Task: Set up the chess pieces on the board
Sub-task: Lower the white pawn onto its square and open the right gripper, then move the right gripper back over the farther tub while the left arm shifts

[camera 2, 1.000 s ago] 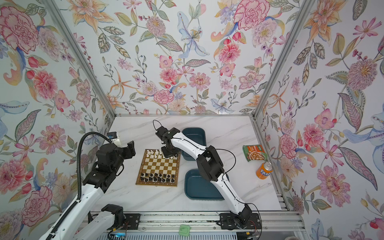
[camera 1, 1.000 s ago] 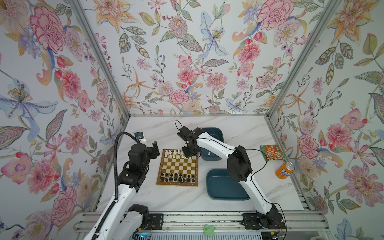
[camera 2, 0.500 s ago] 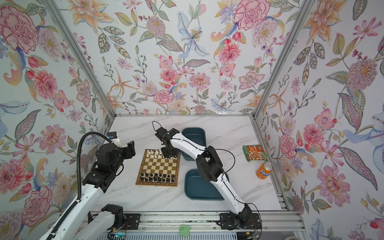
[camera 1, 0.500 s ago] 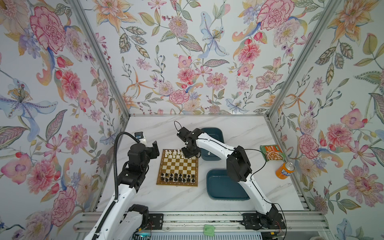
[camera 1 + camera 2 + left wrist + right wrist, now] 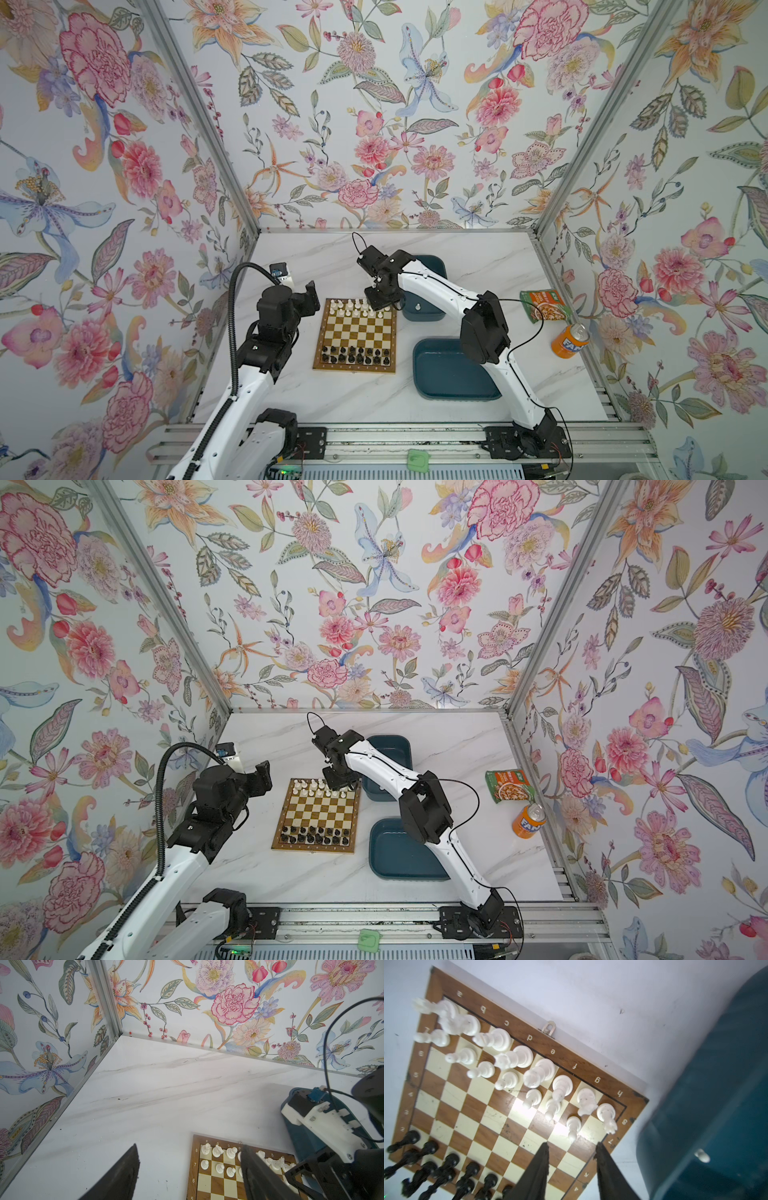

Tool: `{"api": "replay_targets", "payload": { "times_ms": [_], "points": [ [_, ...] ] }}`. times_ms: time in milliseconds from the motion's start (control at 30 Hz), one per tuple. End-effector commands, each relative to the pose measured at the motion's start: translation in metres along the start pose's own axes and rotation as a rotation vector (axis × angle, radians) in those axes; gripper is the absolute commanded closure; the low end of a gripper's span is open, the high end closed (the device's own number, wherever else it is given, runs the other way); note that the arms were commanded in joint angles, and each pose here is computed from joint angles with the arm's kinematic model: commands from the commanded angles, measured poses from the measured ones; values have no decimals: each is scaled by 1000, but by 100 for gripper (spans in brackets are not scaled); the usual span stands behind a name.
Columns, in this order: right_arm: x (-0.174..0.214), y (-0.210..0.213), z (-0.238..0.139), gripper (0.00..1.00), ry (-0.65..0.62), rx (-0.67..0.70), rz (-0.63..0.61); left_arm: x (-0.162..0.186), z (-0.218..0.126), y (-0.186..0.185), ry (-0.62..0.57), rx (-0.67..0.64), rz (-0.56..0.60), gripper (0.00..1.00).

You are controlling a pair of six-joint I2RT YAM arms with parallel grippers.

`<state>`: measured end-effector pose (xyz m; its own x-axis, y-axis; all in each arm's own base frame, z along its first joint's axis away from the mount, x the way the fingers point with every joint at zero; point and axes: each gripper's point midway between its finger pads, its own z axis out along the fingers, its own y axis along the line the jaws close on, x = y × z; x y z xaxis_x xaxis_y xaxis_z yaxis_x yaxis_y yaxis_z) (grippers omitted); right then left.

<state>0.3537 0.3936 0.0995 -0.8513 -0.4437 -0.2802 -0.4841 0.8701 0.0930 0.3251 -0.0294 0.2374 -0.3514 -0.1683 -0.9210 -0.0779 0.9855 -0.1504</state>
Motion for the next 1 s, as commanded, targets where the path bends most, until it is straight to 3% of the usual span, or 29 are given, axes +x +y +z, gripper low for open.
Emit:
{"api": "replay_targets", "payload": {
  "times_ms": [0,300,400,600,833,967],
  "points": [
    [-20,-6,-51,58,-97,-31,26,-18,1,-5,-47,30,-39,22],
    [-26,-54,-72,58,-127,17,105,-26,25,-28,-46,123,-38,21],
    [-15,-80,-64,58,-92,70,134,-27,39,-40,-38,168,-36,13],
    [10,-115,-42,58,-6,145,173,-28,68,-61,-26,241,-22,10],
    [20,-141,-22,59,57,109,200,-46,96,-99,-35,274,-25,9],
    [23,-153,-14,66,86,57,227,-53,114,-130,-14,297,4,9]
  ]
}}
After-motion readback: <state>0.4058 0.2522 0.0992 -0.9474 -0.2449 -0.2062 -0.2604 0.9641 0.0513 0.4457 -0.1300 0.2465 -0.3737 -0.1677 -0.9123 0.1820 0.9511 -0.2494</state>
